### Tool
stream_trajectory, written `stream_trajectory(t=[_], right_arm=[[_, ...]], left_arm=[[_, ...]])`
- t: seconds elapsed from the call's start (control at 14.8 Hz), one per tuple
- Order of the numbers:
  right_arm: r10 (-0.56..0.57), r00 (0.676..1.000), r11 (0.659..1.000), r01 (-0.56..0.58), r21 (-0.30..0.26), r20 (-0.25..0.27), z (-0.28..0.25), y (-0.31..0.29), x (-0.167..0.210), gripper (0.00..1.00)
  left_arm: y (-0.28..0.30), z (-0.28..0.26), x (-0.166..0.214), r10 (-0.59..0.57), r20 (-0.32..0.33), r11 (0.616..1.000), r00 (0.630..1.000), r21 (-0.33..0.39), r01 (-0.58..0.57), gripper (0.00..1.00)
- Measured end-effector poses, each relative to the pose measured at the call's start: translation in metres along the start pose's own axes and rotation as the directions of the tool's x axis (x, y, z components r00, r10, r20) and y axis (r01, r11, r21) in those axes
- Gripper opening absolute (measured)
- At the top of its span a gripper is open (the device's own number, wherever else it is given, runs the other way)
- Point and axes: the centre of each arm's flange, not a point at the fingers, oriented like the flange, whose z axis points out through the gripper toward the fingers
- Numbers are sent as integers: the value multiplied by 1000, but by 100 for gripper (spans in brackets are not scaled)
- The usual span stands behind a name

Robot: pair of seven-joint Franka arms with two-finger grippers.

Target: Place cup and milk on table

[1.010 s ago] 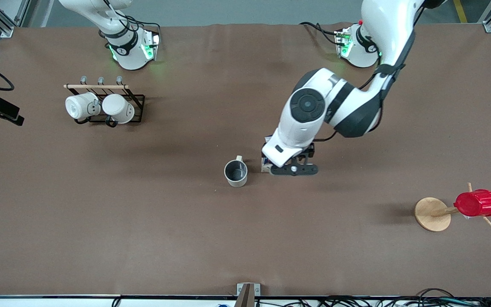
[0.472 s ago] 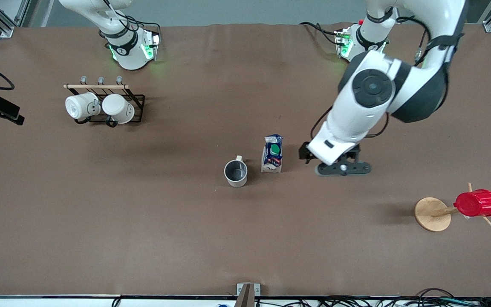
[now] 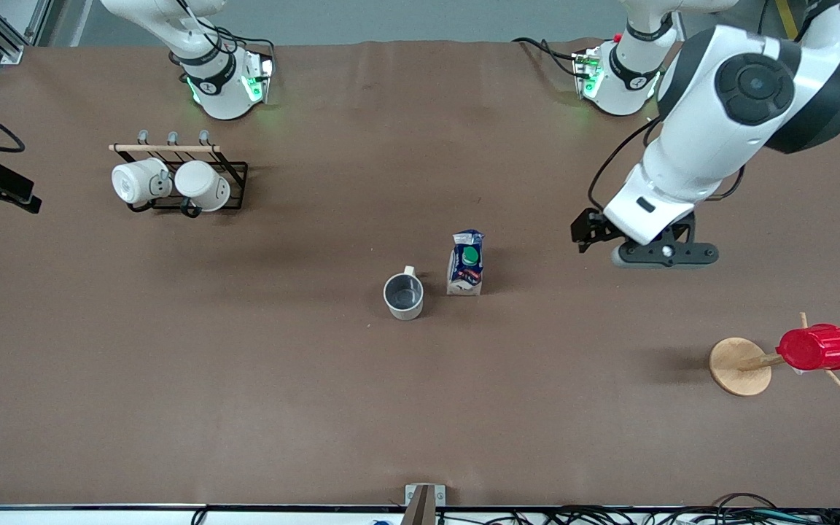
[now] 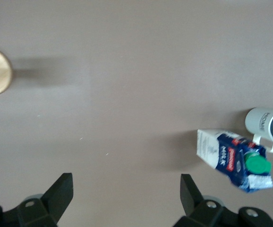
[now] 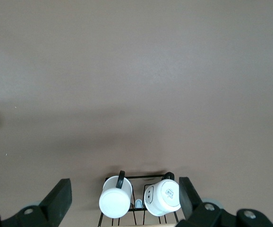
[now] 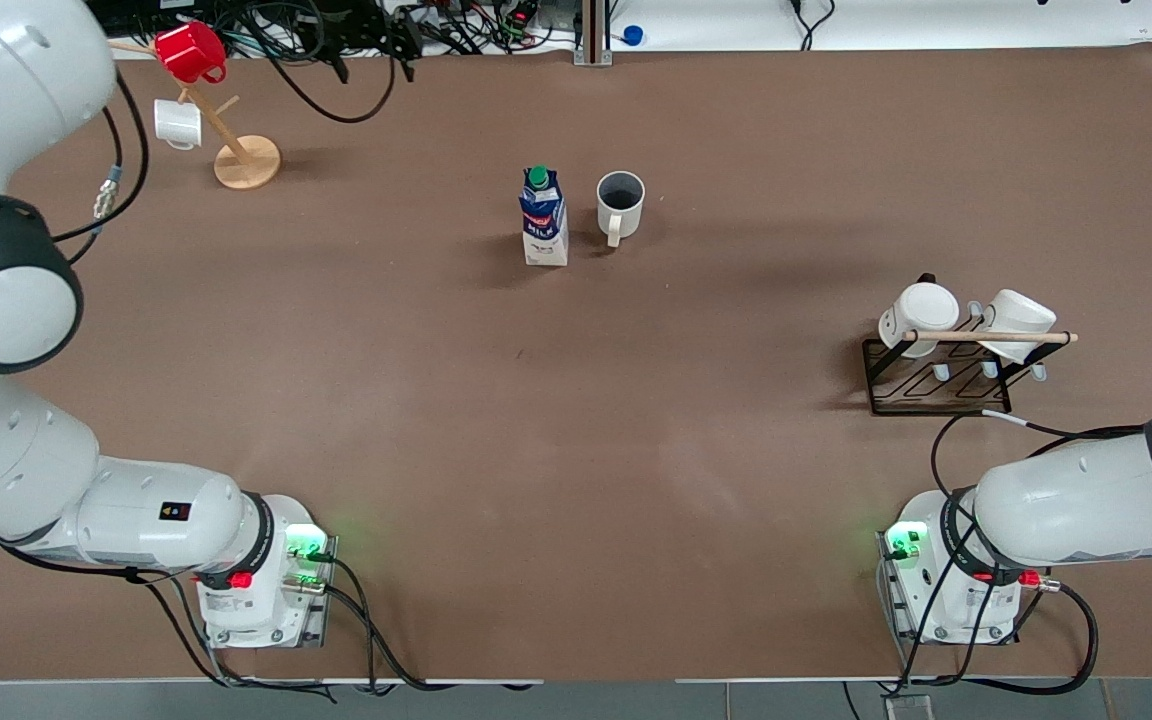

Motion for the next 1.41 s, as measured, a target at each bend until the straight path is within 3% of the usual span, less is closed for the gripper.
stream_trajectory(t=[0.4, 0.94, 1.41], right_arm=[[1, 1000, 1000, -1, 0, 0, 0, 1, 0, 100], [2, 1000, 1000, -2, 0, 0, 0, 1, 0, 100], [2, 1000, 1000, -2, 0, 1, 0, 1, 0, 100]], left_arm=[[-39, -35, -17, -18, -1, 999, 1000, -26, 18, 100], [-59, -66, -3, 4, -62, 999, 998, -44, -6, 100], [-67, -62, 0, 3, -41, 1000, 999, -29, -4, 100]])
